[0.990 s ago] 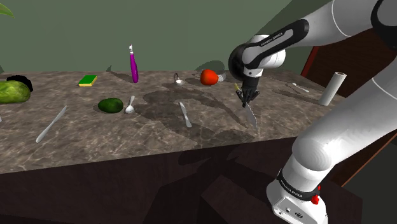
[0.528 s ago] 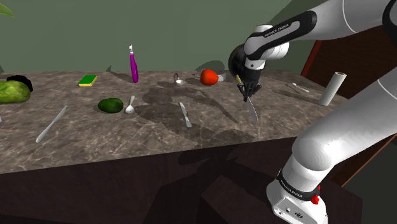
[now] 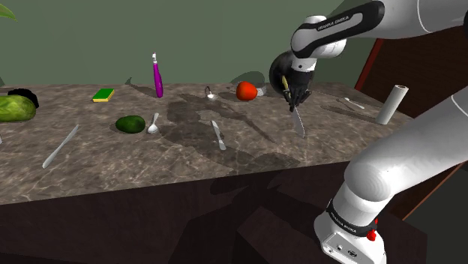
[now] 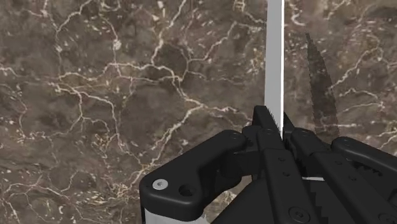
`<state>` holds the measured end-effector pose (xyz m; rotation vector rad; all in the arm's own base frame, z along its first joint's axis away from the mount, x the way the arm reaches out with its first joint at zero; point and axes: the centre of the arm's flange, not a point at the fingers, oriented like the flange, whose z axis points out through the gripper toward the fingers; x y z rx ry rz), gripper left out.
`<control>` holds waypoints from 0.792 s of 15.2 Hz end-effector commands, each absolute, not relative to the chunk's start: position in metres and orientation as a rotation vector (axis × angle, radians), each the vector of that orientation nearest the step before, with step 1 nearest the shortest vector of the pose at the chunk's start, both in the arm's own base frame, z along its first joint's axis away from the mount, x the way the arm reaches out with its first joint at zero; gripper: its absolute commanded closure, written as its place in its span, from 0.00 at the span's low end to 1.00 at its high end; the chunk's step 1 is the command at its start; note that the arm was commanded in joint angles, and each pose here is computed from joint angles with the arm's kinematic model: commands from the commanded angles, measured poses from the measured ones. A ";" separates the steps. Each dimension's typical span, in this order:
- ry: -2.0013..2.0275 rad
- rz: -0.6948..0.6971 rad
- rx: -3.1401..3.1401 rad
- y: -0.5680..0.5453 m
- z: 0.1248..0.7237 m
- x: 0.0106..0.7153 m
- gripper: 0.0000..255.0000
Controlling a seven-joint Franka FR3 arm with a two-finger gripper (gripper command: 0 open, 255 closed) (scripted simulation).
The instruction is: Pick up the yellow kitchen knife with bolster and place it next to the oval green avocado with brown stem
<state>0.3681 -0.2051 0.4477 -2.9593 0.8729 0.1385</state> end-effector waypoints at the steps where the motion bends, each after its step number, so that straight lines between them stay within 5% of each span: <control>1: 0.873 0.139 -2.959 -0.205 0.460 0.368 1.00; 12: 0.873 0.139 -2.959 -0.110 0.475 0.413 1.00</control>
